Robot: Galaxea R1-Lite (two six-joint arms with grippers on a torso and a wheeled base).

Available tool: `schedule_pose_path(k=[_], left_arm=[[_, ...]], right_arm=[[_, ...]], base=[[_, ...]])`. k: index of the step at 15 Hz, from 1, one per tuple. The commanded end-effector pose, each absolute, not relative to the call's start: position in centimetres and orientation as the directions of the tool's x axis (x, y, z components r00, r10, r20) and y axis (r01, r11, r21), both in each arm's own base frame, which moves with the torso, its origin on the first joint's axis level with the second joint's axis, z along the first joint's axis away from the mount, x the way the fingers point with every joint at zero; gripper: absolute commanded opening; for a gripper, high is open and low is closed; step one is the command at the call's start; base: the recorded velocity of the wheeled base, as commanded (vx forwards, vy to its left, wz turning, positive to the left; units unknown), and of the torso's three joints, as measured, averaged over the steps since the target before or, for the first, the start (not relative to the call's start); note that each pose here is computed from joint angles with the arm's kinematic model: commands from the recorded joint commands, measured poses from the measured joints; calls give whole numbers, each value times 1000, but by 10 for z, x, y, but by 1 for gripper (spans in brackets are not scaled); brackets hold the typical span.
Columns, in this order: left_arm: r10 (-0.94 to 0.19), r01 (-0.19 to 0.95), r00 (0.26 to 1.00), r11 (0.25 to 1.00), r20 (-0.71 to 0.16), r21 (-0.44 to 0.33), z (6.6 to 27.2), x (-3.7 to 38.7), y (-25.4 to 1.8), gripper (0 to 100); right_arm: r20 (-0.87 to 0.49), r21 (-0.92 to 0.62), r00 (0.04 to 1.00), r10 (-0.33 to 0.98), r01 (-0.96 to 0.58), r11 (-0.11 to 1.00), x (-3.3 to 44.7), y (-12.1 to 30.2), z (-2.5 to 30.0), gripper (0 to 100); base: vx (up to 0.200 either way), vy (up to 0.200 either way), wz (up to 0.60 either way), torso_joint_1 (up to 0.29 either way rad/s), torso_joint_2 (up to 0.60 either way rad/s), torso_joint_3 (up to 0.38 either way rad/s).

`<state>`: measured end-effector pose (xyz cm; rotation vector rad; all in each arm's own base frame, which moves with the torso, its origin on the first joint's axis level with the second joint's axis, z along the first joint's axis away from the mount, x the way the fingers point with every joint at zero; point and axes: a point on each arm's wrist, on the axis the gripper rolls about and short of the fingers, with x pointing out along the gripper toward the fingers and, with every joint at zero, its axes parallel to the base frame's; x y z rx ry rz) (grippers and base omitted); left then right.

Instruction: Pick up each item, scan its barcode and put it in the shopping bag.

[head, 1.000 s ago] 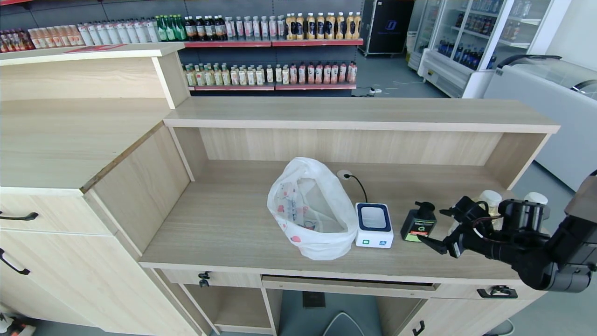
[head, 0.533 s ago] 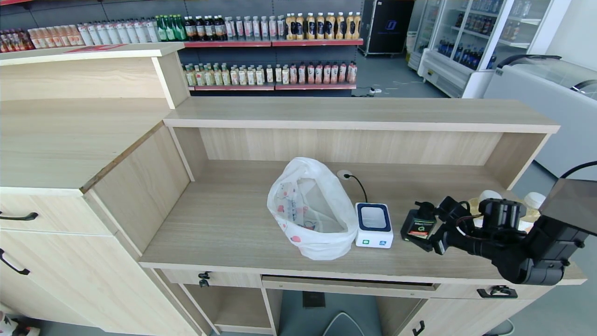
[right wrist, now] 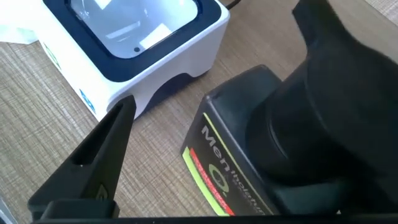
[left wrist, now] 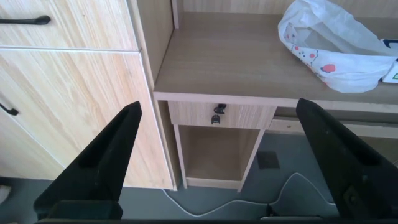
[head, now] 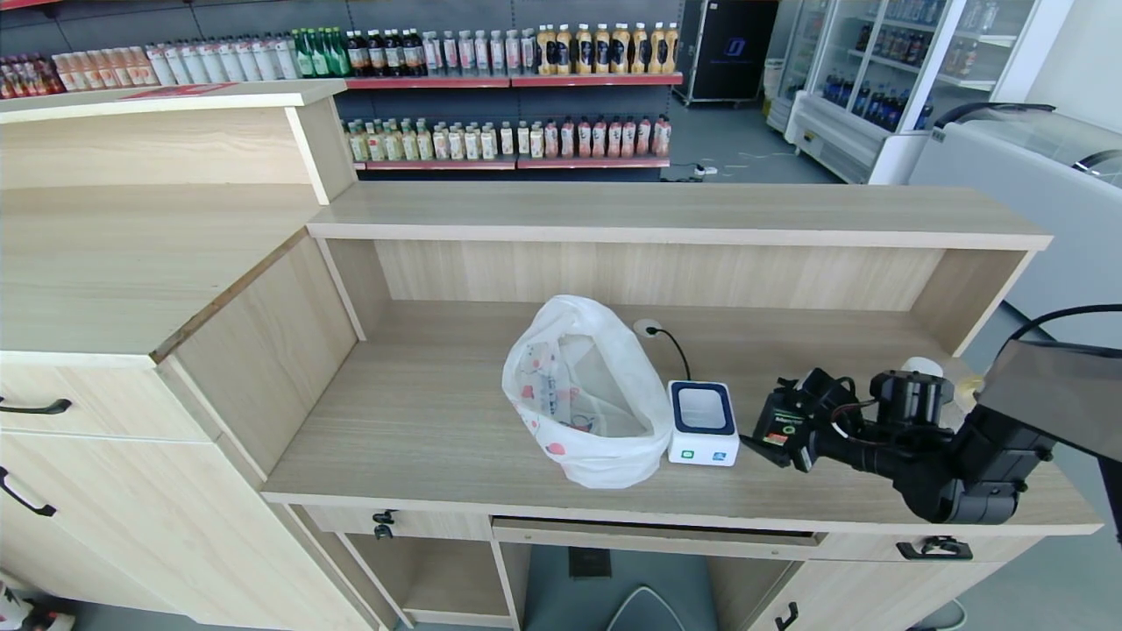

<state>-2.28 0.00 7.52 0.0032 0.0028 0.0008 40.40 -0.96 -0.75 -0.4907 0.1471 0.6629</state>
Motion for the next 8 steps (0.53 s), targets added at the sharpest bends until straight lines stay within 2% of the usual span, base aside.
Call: schedule_pose_path(k=[1, 4, 5, 8], left_arm=[[2, -2, 1000, 1000, -3, 3, 75, -23, 0, 100], [2, -2, 1000, 1000, -5, 3, 75, -23, 0, 100], [2, -2, 1000, 1000, -5, 3, 75, -23, 0, 100], [2, -2, 1000, 1000, -3, 3, 75, -23, 0, 100]], right_arm=[[-291, -384, 774, 562, -632, 673, 405, -6, -12, 100], [-298, -379, 766, 569, -642, 667, 404, -2, -15, 100], [-292, -384, 766, 573, -642, 664, 405, 0, -14, 0], [-282, -390, 775, 565, -631, 671, 405, -3, -10, 0]], base=[[0, 0, 0, 0, 0, 0], [0, 0, 0, 0, 0, 0], [0, 0, 0, 0, 0, 0], [0, 0, 0, 0, 0, 0]])
